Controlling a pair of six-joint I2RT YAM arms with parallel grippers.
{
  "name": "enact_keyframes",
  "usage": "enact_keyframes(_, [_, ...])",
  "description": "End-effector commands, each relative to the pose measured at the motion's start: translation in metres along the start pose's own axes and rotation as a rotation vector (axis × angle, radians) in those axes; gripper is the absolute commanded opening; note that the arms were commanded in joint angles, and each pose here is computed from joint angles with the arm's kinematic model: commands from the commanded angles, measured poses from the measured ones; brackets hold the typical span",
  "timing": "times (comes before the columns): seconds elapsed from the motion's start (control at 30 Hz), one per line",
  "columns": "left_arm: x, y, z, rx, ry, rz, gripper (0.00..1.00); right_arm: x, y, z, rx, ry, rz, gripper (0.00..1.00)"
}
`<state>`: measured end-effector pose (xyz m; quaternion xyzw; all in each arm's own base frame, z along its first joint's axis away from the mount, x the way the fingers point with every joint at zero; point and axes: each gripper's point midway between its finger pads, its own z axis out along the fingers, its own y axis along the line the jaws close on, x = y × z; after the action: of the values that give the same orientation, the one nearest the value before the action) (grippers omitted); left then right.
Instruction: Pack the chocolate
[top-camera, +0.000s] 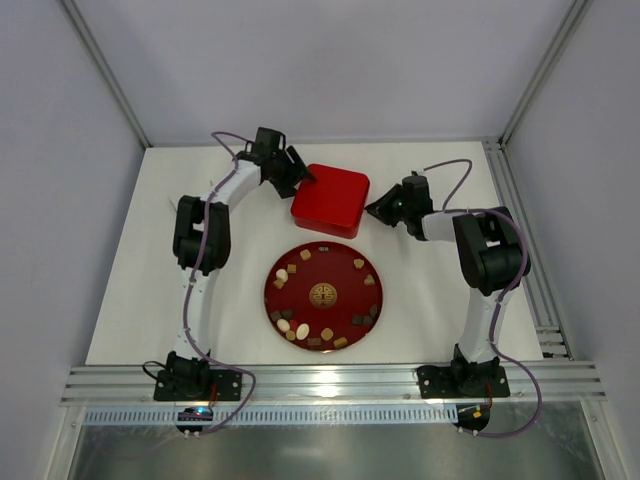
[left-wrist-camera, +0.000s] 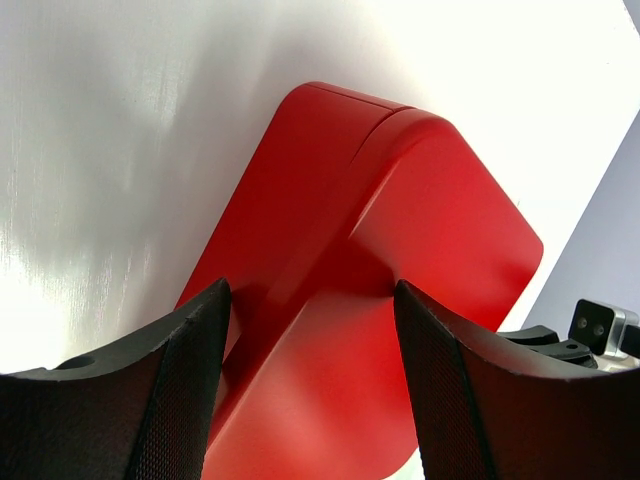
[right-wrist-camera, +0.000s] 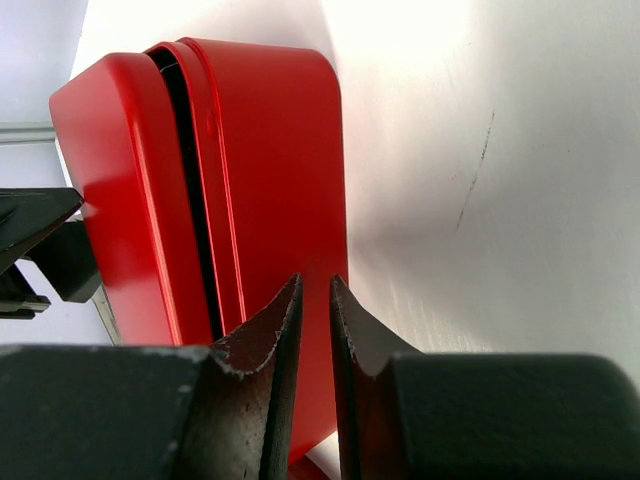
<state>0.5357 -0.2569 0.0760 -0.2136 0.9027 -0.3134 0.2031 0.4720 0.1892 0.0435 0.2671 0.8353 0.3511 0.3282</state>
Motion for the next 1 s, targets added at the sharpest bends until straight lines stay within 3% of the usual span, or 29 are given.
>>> enact_keyframes(0.0, [0.029,-0.021,0.004,0.032,0.077,0.038,0.65,0.003,0.046,0.001,-0.108,0.005,-0.071,0.20])
enact_keyframes(0.97, [0.035,-0.040,0.007,0.024,0.076,0.092,0.64,0.016,0.051,0.006,-0.083,0.043,-0.134,0.20])
